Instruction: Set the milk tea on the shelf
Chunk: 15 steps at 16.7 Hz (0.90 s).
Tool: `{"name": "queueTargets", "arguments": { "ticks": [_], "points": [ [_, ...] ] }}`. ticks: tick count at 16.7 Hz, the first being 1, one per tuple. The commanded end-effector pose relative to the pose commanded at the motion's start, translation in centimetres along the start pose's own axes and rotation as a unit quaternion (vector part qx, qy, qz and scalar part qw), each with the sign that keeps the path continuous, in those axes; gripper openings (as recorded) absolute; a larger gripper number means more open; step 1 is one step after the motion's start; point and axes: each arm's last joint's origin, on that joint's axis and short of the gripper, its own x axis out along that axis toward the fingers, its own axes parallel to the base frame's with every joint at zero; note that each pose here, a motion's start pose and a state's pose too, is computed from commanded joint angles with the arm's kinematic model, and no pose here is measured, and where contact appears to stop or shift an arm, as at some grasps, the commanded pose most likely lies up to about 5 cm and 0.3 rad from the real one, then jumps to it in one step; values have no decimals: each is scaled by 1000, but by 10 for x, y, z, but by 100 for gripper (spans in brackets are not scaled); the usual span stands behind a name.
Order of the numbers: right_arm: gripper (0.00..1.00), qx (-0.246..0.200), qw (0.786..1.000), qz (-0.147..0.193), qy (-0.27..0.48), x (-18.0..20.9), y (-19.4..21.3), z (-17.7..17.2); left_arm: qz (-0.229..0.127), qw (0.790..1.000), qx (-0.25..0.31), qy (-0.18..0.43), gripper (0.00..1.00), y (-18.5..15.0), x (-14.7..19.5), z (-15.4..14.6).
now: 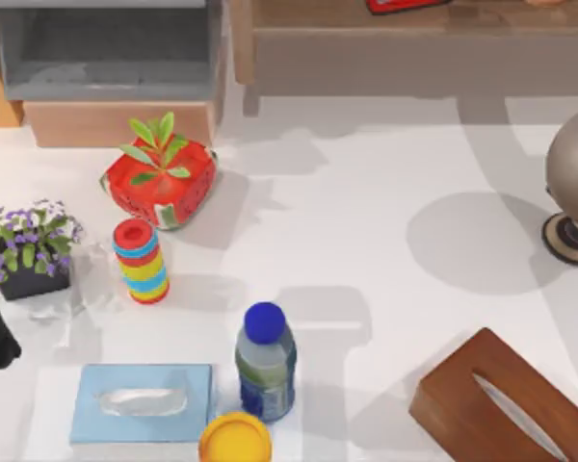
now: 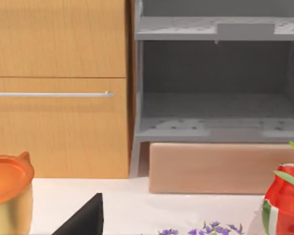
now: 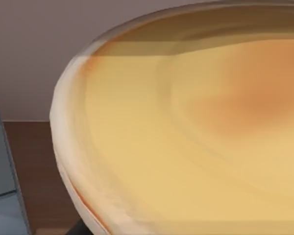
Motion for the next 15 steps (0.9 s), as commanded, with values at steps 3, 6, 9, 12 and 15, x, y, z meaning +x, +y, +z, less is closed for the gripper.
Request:
{"name": "queueTargets", "arguments": {
  "ticks": [3, 6, 9, 12, 15],
  "points": [
    [0, -1, 1000, 2, 6, 6, 2, -7, 0, 1000, 0, 0, 100, 0, 0, 0],
    [0, -2, 1000, 0, 9, 24, 2, -17, 0, 1000, 0, 0, 100, 0, 0, 0],
    [0, 0, 1000, 0, 1, 39, 1, -23, 0, 1000, 0, 0, 100, 0, 0, 0],
    [0, 0, 1000, 0, 0, 43, 0, -26, 0, 1000, 0, 0, 100, 0, 0, 0],
    [8, 0, 1000, 0, 0, 43, 0, -26, 0, 1000, 0, 0, 100, 0, 0, 0]
  ]
}}
